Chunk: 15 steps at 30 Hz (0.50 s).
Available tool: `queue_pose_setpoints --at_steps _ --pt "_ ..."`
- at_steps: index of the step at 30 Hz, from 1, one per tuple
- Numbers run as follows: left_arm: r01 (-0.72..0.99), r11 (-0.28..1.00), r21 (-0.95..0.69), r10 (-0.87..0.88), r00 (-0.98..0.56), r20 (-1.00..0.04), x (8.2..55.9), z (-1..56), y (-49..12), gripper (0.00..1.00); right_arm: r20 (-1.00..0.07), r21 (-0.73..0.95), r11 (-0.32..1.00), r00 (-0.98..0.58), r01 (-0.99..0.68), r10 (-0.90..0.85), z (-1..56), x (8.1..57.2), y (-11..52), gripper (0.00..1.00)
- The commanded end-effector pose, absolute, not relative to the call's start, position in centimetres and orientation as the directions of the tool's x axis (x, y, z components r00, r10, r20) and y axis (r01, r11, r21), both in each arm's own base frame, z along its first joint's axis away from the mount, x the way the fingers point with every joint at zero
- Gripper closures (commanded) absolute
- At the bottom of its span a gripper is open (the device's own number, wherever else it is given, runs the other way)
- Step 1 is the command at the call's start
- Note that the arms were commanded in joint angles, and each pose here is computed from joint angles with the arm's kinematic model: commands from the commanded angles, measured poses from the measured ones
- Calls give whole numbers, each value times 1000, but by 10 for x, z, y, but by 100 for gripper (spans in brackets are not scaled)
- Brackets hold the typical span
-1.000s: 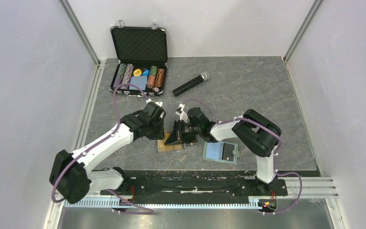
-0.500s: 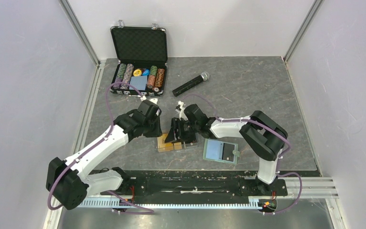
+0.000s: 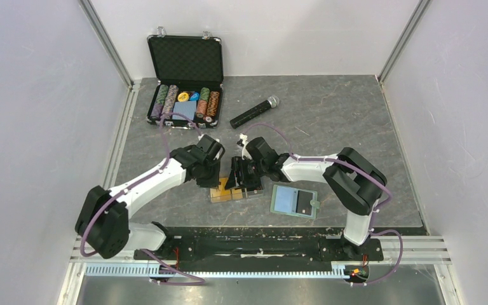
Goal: Put the credit cards into the card holder
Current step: Pick up the credit card from the storage box.
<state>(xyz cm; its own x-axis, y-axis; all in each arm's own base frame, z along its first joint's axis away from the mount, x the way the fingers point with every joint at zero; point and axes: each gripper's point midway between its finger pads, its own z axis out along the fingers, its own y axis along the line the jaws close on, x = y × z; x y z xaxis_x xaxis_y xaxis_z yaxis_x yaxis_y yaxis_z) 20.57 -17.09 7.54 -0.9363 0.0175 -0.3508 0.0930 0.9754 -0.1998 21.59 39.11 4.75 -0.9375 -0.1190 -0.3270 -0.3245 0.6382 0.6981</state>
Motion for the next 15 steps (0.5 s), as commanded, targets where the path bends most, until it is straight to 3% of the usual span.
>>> queue_pose_setpoints --at_steps 1,15 --pt "156 973 -172 93 -941 -324 204 56 -175 97 -290 696 658 -951 -288 -109 36 219 392 49" --pt "145 986 -81 125 -970 -209 188 11 -160 98 -233 619 747 -965 -241 -117 8 220 379 61"
